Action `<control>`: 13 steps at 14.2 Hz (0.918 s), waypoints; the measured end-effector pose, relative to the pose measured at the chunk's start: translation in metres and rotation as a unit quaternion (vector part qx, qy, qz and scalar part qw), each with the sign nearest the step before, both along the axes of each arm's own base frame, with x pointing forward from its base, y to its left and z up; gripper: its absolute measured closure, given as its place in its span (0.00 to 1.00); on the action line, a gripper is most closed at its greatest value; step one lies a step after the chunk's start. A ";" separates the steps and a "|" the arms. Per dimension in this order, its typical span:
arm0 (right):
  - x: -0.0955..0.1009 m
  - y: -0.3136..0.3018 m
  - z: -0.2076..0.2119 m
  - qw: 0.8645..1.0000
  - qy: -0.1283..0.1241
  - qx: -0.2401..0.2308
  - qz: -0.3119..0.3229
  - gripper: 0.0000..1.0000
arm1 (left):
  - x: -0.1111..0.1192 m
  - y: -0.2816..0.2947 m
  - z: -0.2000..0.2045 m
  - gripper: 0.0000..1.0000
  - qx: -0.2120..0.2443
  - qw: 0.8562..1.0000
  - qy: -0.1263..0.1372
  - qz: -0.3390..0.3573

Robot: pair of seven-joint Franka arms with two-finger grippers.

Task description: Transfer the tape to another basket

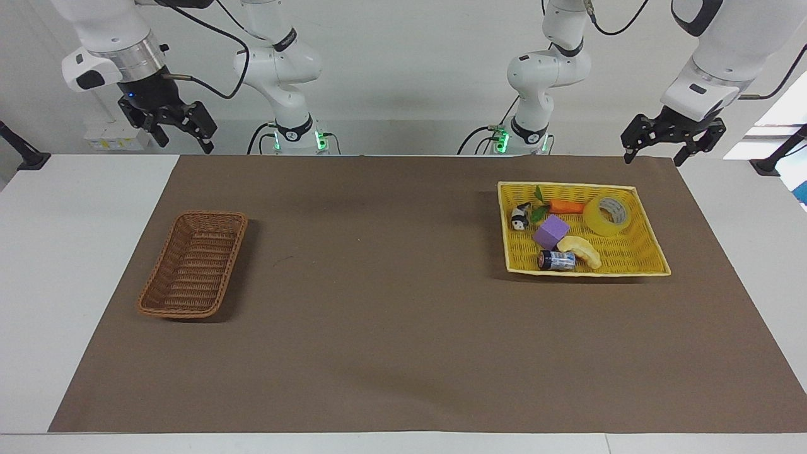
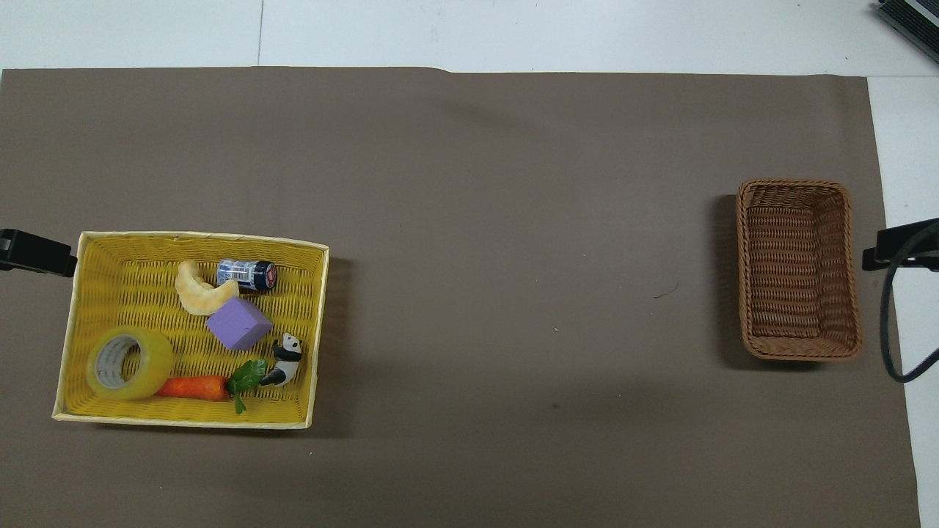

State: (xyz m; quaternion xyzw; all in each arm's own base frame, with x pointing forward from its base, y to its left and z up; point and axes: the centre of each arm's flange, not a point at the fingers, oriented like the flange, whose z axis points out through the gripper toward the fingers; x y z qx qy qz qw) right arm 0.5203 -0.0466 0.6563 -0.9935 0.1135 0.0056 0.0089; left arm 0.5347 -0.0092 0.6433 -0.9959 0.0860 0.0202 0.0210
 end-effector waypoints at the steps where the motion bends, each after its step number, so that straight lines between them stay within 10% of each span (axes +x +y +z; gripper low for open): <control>1: 0.000 0.000 0.000 1.000 0.000 0.000 0.000 0.00 | 0.000 0.002 0.000 0.00 0.000 1.000 0.000 0.002; 13: 0.000 0.000 0.000 1.000 0.000 0.000 0.000 0.00 | 0.000 0.004 0.000 0.00 0.000 1.000 0.000 0.003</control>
